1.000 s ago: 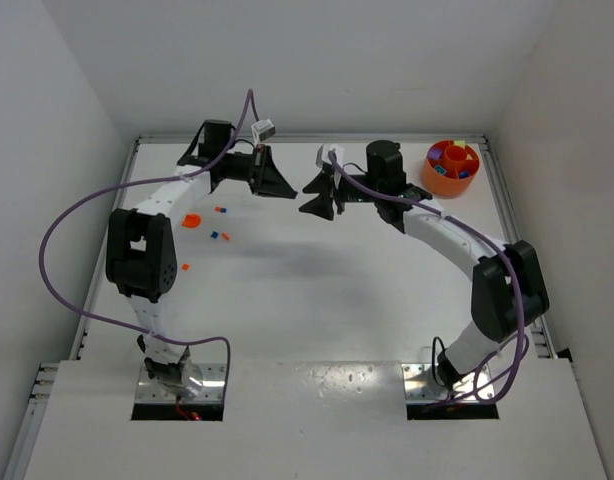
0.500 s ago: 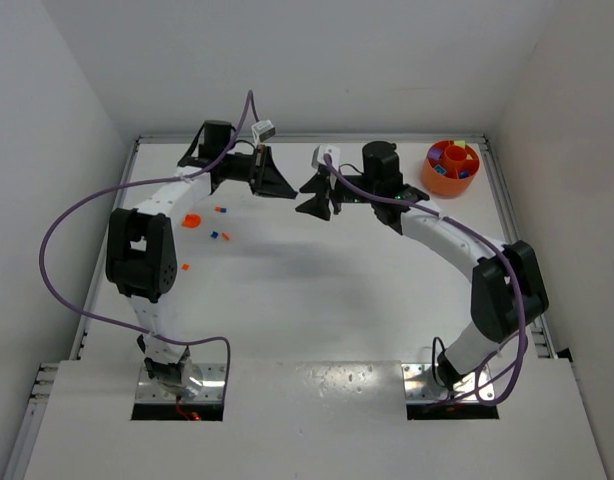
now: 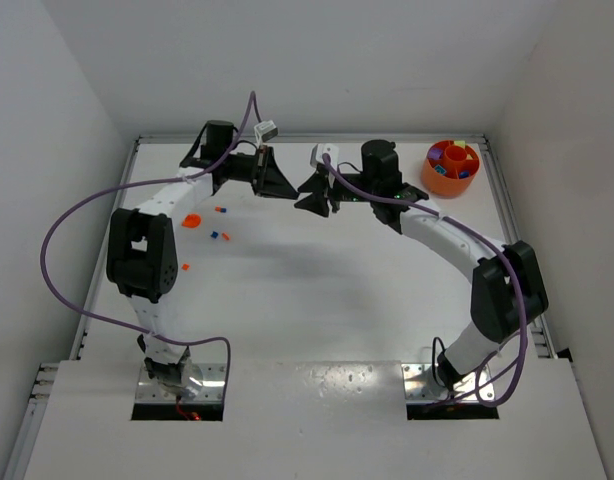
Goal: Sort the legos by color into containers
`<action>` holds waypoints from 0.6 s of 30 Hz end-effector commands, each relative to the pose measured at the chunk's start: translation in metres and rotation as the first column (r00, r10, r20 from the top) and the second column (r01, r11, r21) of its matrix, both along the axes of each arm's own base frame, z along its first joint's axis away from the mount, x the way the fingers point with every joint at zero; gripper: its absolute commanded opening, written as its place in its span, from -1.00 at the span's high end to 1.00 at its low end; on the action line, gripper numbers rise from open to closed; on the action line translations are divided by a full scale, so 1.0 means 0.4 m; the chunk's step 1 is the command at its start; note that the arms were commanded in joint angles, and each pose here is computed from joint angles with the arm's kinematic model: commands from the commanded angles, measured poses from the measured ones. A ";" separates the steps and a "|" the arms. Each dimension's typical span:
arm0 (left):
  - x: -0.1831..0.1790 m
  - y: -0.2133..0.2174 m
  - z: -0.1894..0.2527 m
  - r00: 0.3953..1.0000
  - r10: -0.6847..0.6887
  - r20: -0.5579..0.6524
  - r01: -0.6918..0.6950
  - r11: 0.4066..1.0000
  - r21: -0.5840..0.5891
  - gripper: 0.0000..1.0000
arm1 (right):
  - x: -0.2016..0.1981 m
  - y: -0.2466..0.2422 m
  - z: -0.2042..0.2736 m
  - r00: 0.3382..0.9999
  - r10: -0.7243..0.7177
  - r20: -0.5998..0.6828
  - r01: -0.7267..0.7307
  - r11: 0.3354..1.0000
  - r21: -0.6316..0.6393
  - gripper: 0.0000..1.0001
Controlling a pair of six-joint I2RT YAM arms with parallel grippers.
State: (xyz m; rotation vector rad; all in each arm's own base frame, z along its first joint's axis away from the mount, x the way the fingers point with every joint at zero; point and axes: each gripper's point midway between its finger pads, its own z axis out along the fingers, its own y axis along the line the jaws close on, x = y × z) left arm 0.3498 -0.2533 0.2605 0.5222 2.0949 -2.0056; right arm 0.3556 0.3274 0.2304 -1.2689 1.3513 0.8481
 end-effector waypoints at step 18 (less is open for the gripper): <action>-0.005 -0.018 0.002 1.000 -0.021 0.019 0.021 1.000 -0.010 0.91 | 0.035 0.024 0.076 0.994 -0.012 0.107 0.006 0.998 0.056 0.82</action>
